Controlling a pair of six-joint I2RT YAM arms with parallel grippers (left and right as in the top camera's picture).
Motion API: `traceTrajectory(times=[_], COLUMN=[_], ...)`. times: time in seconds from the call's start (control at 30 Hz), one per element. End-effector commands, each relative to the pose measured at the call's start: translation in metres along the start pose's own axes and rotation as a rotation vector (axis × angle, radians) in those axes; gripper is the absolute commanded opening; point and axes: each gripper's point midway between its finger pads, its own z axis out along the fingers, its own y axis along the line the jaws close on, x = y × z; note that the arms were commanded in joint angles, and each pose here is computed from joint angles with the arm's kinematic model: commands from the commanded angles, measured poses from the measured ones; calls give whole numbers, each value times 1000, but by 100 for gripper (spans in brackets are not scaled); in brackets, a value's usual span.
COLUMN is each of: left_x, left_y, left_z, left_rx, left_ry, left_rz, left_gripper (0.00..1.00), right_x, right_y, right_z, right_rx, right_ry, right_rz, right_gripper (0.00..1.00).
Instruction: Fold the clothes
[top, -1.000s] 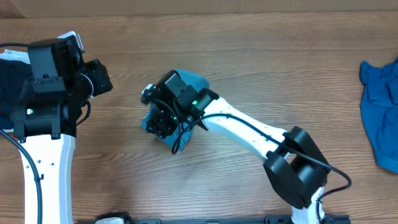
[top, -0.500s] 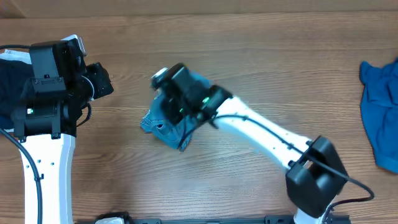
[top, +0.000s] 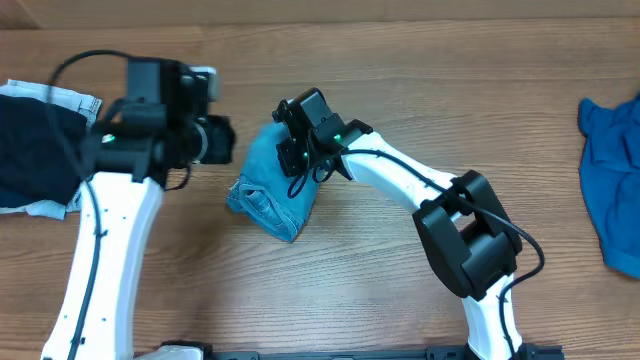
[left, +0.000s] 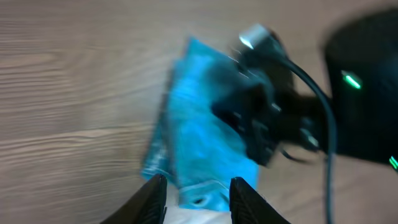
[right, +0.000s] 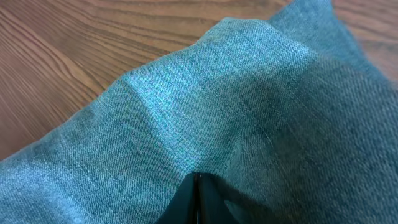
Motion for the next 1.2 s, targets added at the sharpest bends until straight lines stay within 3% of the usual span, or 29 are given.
traceTrajectory(times=[0.0,0.2,0.33,0.47,0.5,0.7,0.93,1.17], left_x=[13,45,64,85,101,169,152,150], left_y=[-26,-15,-9,-7,-5,27,36,34], left_z=[23,82,101,123,130,146,164,165], left_rx=[72,70,67,88,100,-15,-41,-28], left_ry=[94,201,225,233,259,399,266,259], left_rz=[138,123,110,93,85,-40,-140,-140], left_gripper=[35,31,16,8,4,4,7,8], right_x=[21,20,21,24,25,29,26,-56], right_y=[1,1,0,0,-1,-2,1,32], right_z=[18,18,18,18,17,17,9,-97], right_rx=[-29,-30,-27,-25,-23,-18,-21,48], right_ry=[74,70,76,87,90,108,105,-146], right_rz=[38,37,40,43,45,50,4,-92], right_gripper=[4,4,4,4,4,4,4,4])
